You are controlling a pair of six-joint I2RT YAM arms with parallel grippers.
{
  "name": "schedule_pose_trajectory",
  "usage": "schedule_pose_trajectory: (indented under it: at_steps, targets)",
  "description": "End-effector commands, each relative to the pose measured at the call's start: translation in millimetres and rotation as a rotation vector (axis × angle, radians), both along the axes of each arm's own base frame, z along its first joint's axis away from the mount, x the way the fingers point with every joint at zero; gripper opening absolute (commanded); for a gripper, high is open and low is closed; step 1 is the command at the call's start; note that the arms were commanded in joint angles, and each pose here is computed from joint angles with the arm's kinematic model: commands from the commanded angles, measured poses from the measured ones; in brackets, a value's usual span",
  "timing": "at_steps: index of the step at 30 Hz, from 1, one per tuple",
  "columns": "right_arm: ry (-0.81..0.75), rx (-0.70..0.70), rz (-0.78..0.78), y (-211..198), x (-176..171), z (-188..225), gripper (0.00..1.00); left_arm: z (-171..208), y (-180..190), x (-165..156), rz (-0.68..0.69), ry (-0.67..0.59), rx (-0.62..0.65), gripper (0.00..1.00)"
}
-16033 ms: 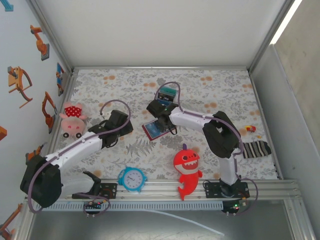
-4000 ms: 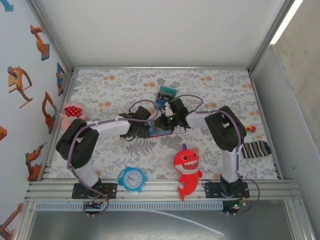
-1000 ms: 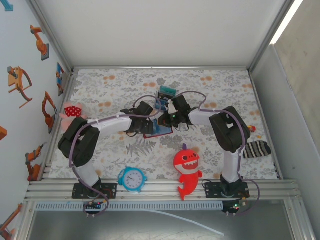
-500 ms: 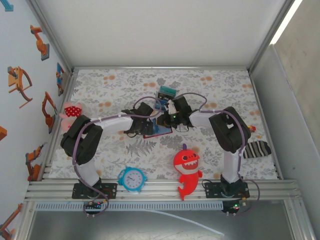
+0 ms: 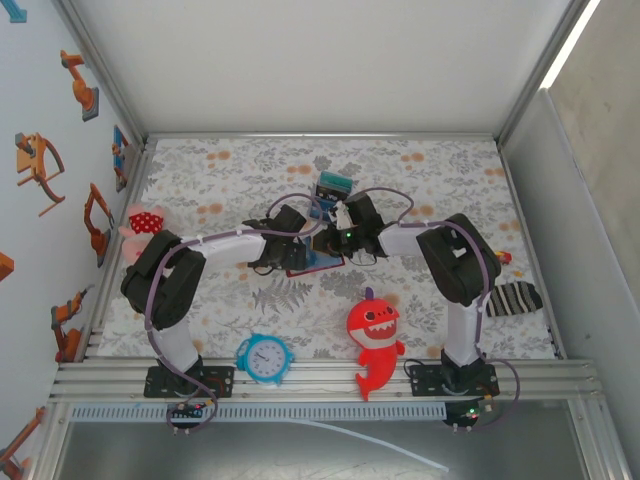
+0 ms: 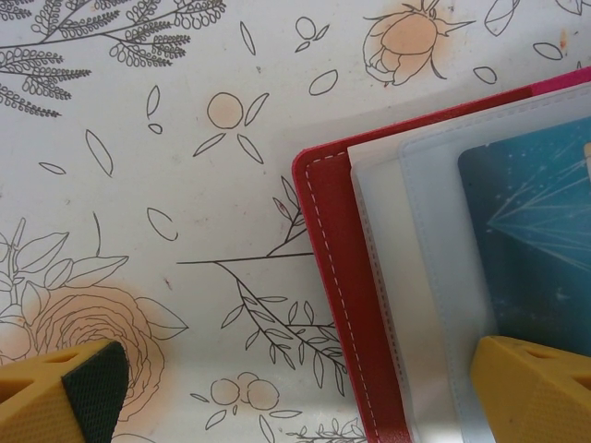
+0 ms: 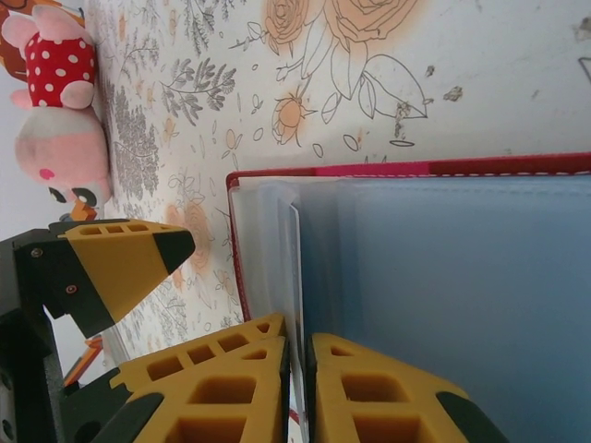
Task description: Take the credit cards out of the card holder
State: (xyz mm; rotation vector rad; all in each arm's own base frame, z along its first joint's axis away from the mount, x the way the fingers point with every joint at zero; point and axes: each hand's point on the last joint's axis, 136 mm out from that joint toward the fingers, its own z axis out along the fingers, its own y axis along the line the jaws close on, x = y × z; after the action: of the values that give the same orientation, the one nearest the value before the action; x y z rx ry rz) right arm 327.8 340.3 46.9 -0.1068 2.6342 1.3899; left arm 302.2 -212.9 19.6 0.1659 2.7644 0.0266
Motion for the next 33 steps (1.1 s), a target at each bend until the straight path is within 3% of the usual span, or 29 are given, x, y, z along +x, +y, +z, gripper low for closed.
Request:
schedule_pose_trajectory:
  at_steps: [1, 4, 9, 18, 22, 33]
  targets:
    - [0.008, -0.008, 0.010, 3, -3, -5, 0.13, -17, 16, -14, 0.011, 0.061, 0.056, 0.97]
    - [0.008, -0.036, 0.012, 1, -3, -8, 0.19, -17, 16, -15, 0.012, 0.061, 0.056, 0.97]
    - [0.008, -0.038, 0.021, 5, -4, -8, 0.19, -18, 15, -14, 0.013, 0.064, 0.052, 0.97]
    - [0.008, -0.054, 0.016, 3, -3, -12, 0.05, -16, 16, -15, 0.014, 0.062, 0.050, 0.97]
    - [-0.023, -0.146, 0.011, -10, -1, -9, 0.01, -13, 21, -17, 0.019, 0.057, 0.069, 0.97]
    - [-0.130, -0.314, -0.005, -42, 3, 23, 0.00, -7, 39, -16, 0.036, 0.039, 0.114, 0.97]
